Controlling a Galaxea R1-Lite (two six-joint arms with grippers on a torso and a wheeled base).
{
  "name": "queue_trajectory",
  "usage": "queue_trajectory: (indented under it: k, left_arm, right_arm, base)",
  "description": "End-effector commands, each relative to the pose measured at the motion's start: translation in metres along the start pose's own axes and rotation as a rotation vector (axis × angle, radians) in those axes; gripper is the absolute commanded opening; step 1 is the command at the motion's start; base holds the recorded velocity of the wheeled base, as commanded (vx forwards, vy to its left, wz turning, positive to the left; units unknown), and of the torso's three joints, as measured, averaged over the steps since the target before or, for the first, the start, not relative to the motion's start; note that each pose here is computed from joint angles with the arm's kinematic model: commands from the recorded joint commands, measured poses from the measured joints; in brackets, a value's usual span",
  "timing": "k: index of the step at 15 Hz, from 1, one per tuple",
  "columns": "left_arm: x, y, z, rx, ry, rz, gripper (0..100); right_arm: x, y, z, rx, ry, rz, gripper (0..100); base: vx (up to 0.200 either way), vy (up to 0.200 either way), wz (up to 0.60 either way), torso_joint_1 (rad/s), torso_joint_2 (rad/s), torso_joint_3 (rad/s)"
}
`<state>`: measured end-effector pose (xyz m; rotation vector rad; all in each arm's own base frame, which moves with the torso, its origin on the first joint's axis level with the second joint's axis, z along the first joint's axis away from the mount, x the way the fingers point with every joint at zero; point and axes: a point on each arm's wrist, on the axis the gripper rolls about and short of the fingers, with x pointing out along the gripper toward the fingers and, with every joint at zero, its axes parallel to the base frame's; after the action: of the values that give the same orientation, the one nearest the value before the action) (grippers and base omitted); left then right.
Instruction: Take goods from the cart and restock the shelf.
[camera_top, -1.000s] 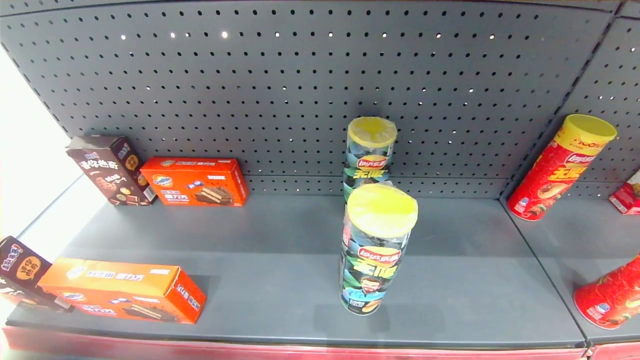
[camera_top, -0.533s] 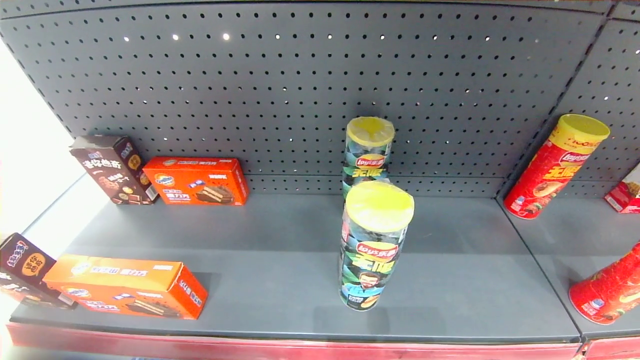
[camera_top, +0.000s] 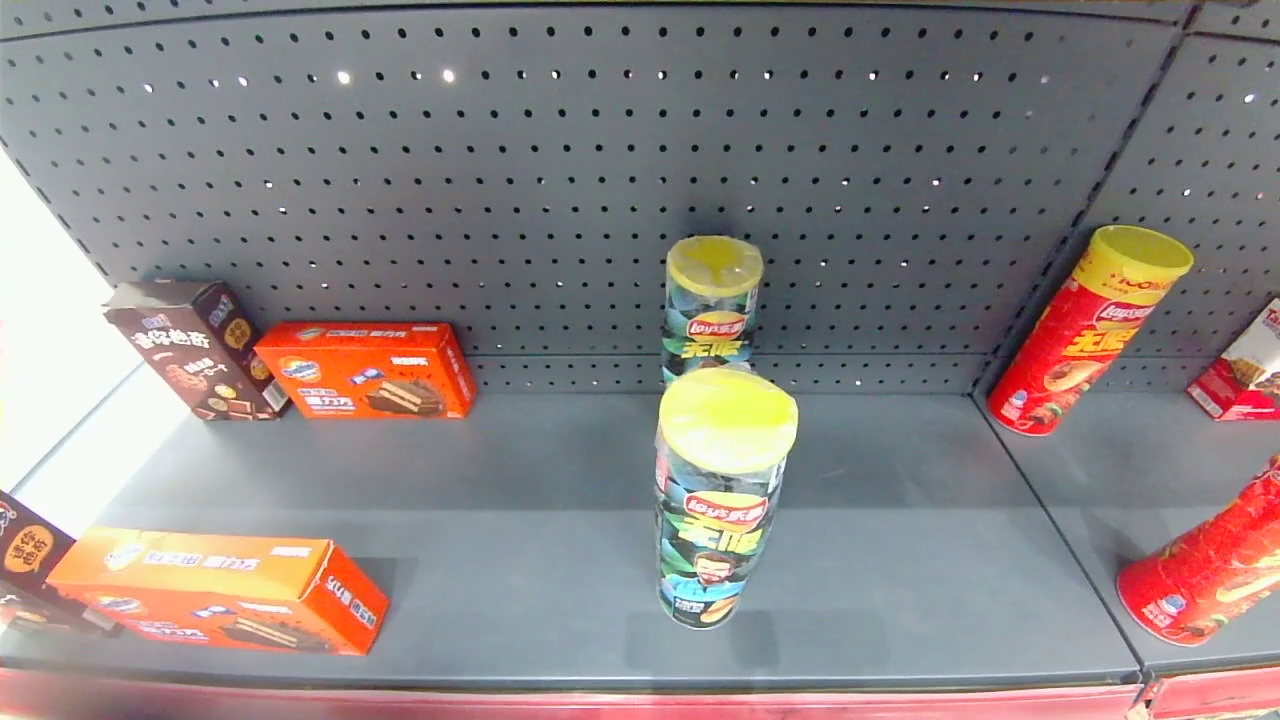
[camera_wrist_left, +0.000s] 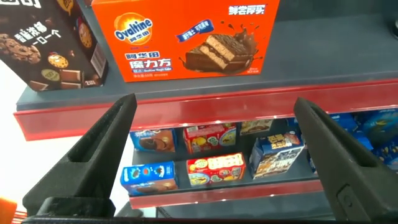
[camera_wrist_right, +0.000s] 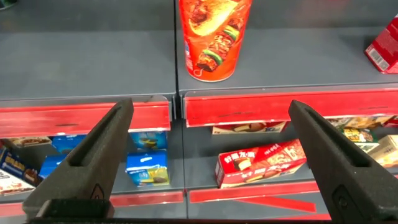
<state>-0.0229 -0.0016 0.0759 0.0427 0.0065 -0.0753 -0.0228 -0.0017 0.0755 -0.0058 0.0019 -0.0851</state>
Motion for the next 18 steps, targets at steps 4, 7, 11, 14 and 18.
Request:
queue_trajectory:
  k: [4,7,11,14,18]
  left_arm:
    - [0.0,0.0,0.0,0.004,0.001,-0.003,100]
    - [0.0,0.0,0.0,0.004,0.003,-0.003,100]
    - [0.0,0.0,0.0,0.0,0.003,0.0,100]
    - [0.0,0.0,0.0,0.001,0.003,0.003,100]
    - [0.003,0.006,0.127,0.027,-0.062,-0.089,100]
  right_arm:
    - [0.0,0.0,0.0,-0.001,0.001,0.001,100]
    - [0.0,0.0,0.0,0.001,0.001,0.001,100]
    - [0.0,0.0,0.0,0.001,0.001,0.001,100]
    - [0.0,0.0,0.0,0.001,0.001,0.001,100]
    - [0.0,0.0,0.0,-0.001,0.001,0.001,100]
  base:
    - [0.0,0.0,0.0,0.0,0.0,0.0]
    - [0.0,0.0,0.0,0.0,0.0,0.0]
    - [0.0,0.0,0.0,0.0,0.0,0.0]
    - [0.0,0.0,0.0,0.0,0.0,0.0]
    - [0.0,0.0,0.0,0.0,0.0,0.0]
